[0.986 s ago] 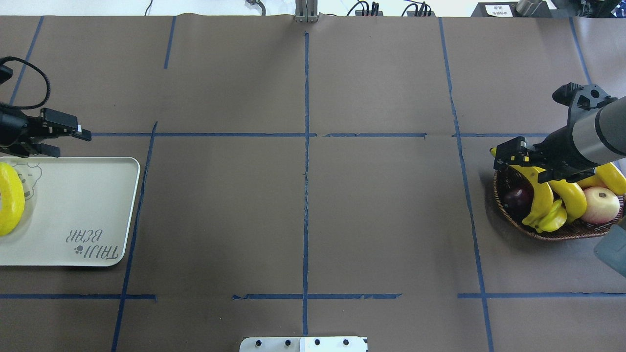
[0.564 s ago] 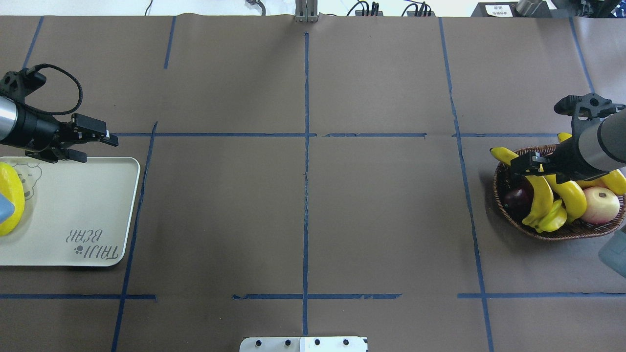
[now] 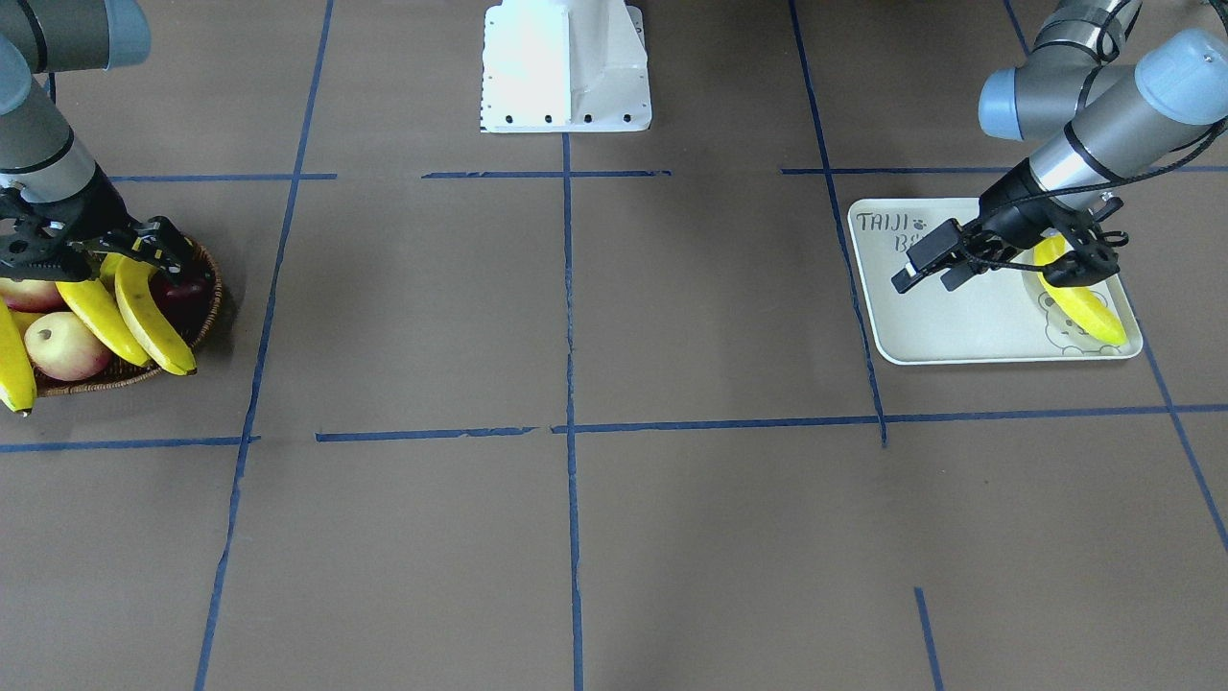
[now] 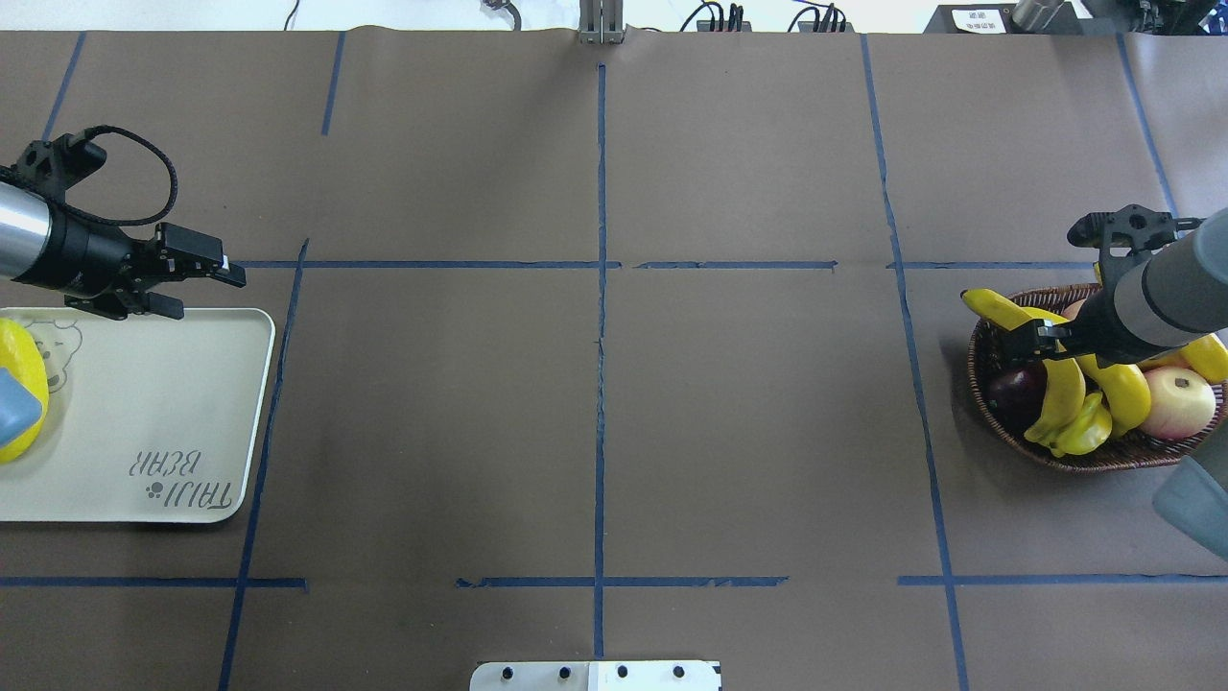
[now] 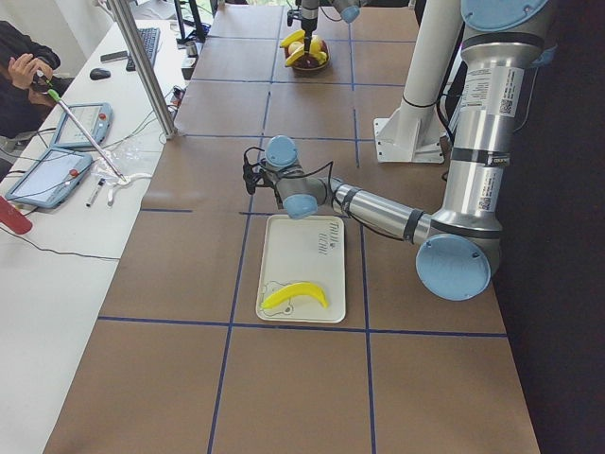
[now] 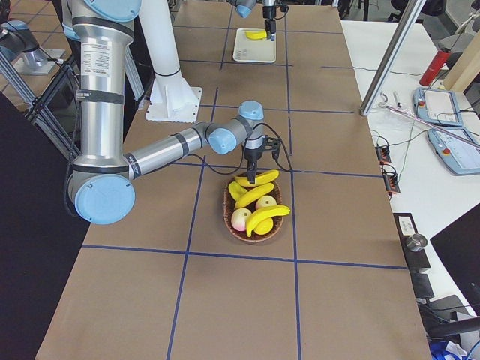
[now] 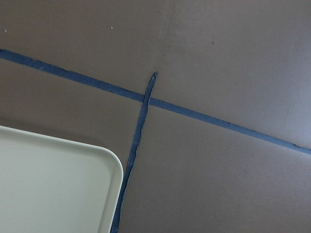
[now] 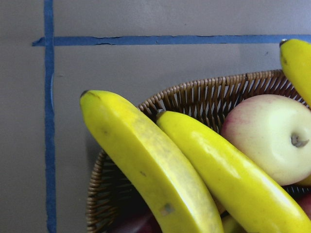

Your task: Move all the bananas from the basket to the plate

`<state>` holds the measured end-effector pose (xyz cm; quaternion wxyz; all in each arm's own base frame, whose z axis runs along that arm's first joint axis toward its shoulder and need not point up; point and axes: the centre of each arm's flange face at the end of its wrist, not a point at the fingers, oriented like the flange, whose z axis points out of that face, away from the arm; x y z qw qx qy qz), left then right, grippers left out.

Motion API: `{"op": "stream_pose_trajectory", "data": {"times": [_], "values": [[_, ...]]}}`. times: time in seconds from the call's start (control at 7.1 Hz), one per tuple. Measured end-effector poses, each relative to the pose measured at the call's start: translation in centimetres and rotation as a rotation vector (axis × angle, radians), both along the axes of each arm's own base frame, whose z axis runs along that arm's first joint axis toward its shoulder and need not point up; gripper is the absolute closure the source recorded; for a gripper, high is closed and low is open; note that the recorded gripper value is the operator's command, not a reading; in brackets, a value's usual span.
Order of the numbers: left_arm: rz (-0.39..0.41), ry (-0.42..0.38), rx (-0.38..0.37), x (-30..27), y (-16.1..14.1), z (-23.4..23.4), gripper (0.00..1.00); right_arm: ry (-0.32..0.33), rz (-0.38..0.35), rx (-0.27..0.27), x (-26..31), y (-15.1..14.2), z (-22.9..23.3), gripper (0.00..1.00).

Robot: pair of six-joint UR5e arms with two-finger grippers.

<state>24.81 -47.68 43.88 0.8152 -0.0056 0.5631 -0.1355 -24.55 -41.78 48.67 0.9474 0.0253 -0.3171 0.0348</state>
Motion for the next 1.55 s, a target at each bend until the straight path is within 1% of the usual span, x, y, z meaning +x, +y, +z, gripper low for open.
{"op": "stream_pose_trajectory", "data": {"times": [0.14, 0.28, 0.42, 0.56, 0.7, 0.85, 0.99, 1.13, 1.55], "values": [[-0.001, 0.001, -0.001, 0.0, 0.0, -0.1, 0.0, 0.01, -0.011, -0.005, -0.4, 0.3, 0.5, 0.07], [-0.001, 0.002, -0.002, 0.1, -0.1, -0.1, 0.0, 0.015, -0.021, -0.009, -0.8, 0.6, 0.7, 0.19], [-0.001, 0.003, -0.002, 0.1, -0.1, -0.2, 0.0, 0.016, -0.03, -0.012, -1.1, 0.8, 0.8, 0.23], [-0.001, 0.003, -0.002, 0.2, -0.2, -0.2, 0.0, 0.019, -0.038, -0.014, -1.1, 1.0, 1.0, 0.23], [-0.001, 0.005, -0.001, 0.3, -0.4, -0.4, 0.0, 0.026, -0.049, -0.015, -0.8, 1.3, 1.6, 0.32], [0.0, 0.006, 0.0, 0.5, -0.6, -0.5, 0.0, 0.033, -0.059, -0.016, -0.6, 1.5, 2.0, 0.59], [0.0, 0.007, 0.001, 0.6, -0.8, -0.6, 0.0, 0.034, -0.067, -0.015, -0.5, 1.6, 2.1, 0.83], [0.0, 0.007, 0.001, 0.7, -0.8, -0.6, 0.0, 0.029, -0.07, -0.012, -0.4, 1.7, 1.9, 0.97], [0.006, 0.006, -0.001, 1.0, -0.7, -0.5, 0.0, 0.018, -0.058, -0.002, 1.0, 2.0, -0.1, 0.99]]}}
